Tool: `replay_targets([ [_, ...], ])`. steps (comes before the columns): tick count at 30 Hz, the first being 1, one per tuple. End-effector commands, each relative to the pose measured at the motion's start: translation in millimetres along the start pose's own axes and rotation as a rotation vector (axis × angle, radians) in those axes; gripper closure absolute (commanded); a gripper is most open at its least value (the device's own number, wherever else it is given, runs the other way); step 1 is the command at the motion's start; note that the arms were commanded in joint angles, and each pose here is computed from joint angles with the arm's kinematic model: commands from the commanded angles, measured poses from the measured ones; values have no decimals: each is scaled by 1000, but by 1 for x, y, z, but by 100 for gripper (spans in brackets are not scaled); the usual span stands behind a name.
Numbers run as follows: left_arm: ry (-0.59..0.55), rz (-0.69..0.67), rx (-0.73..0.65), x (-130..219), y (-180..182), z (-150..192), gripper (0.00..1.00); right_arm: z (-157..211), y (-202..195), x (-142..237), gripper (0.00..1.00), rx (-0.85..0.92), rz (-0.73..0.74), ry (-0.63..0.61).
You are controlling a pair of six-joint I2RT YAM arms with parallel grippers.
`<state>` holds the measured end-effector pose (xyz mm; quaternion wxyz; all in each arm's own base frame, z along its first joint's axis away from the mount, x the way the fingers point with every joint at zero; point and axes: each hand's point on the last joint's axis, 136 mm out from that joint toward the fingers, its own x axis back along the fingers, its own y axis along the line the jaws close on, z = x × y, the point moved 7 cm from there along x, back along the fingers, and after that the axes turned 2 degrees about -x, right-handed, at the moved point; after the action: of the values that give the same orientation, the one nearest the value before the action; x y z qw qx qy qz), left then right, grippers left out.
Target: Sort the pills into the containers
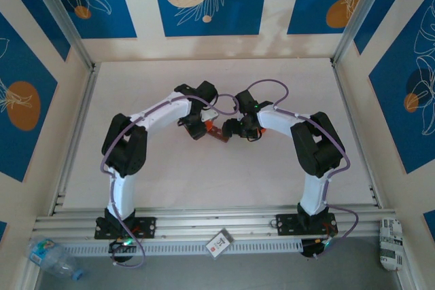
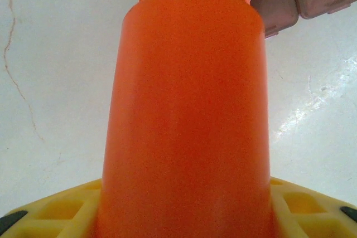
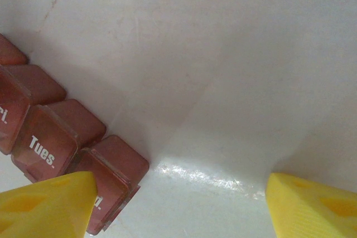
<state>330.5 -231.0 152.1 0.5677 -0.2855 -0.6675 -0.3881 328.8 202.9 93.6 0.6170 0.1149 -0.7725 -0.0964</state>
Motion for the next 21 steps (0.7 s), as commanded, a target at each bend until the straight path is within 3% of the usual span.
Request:
replay_targets([
  [1,31,-3,-32,-3,-4,2,100,13,-11,-14,20,-21,44,71],
  [9,-5,-12,-29,15,1,-1,100,13,-11,-15,20,-21,46,73],
  [21,58,-16,-52,-4,0,-1,100,13,-11,-15,20,-20,47,74],
])
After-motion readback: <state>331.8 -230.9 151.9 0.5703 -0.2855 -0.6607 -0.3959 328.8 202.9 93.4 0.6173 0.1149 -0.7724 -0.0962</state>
